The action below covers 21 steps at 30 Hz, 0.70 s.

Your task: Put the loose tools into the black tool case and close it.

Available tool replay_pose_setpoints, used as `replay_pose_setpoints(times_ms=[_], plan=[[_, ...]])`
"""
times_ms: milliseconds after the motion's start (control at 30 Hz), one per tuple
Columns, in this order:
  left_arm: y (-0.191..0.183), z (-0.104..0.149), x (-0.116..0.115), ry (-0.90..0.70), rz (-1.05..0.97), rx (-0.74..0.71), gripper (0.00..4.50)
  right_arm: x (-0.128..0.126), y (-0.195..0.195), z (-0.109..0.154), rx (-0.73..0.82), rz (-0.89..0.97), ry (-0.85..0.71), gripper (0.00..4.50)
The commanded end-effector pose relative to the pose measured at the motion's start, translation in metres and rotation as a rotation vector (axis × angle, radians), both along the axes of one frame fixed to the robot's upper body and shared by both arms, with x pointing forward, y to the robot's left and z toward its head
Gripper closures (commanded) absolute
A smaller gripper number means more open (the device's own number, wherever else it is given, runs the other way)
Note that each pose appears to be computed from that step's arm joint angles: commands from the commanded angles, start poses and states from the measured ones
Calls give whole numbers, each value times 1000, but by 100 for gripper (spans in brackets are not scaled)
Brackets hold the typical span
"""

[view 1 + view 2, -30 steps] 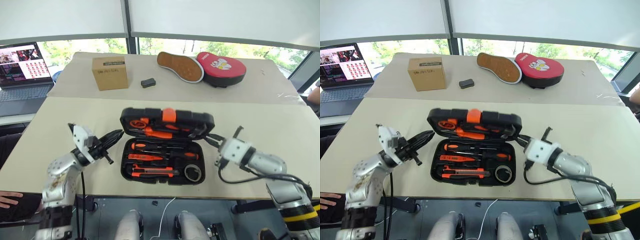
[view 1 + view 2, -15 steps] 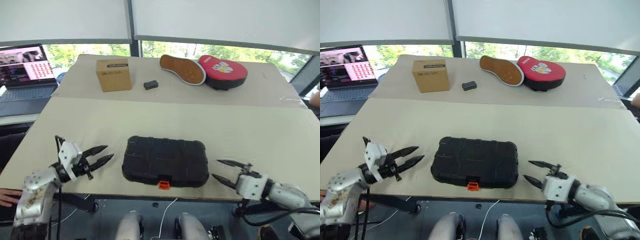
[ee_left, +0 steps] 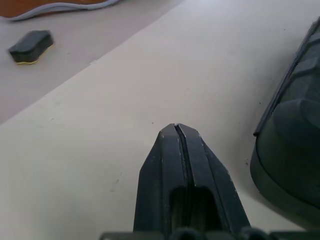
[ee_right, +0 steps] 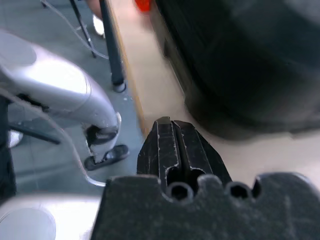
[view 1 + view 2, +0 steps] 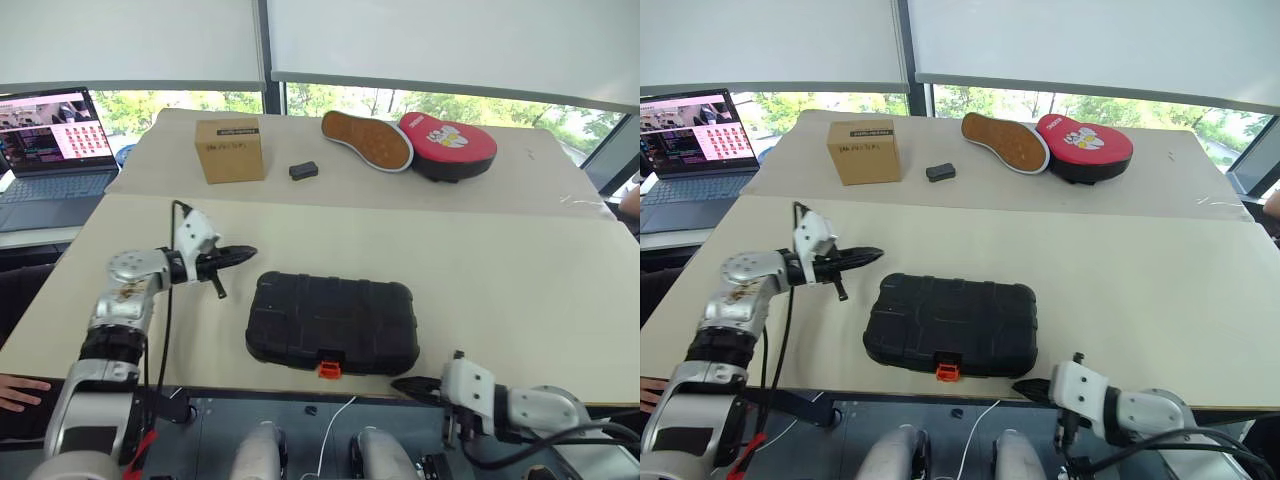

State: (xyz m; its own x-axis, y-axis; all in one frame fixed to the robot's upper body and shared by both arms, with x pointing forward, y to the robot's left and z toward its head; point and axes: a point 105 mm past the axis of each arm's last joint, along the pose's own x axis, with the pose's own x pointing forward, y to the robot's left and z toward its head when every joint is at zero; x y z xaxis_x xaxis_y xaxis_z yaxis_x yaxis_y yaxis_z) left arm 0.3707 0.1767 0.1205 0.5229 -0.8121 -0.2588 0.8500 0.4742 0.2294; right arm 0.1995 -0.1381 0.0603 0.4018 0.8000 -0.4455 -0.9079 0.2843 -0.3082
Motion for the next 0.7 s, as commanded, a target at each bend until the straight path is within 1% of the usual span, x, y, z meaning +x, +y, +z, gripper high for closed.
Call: replay_pose_setpoints(times_ms=[33, 100, 200, 300, 333, 400, 433, 500, 600, 700], plan=[[-12, -10, 0, 13, -63, 31, 449, 12, 6, -1, -35, -24, -21, 450], [-15, -16, -5, 40, -99, 36, 449, 22, 6, 1, -48, -46, -50, 450], [-14, -20, -7, 63, -90, 22, 449, 36, 6, 5, -50, -71, -84, 450], [-5, -27, -14, 94, -51, 6, 449, 60, 2, 11, -43, -120, -159, 450], [-2, -26, -17, 97, -39, -16, 449, 68, 1, 13, -40, -134, -182, 450], [-2, -17, -27, 90, -42, -122, 449, 85, 0, 17, -28, -167, -221, 450], [-4, -10, -32, 84, -46, -181, 449, 92, -1, 19, -18, -181, -227, 450], [-6, -2, -39, 84, -54, -255, 449, 101, -1, 22, -2, -193, -241, 450], [-1, -9, -48, 81, -11, -223, 449, 118, -4, 28, 1, -211, -278, 450], [16, -6, -42, 32, 106, -210, 449, 126, -10, 28, -13, -215, -284, 450]])
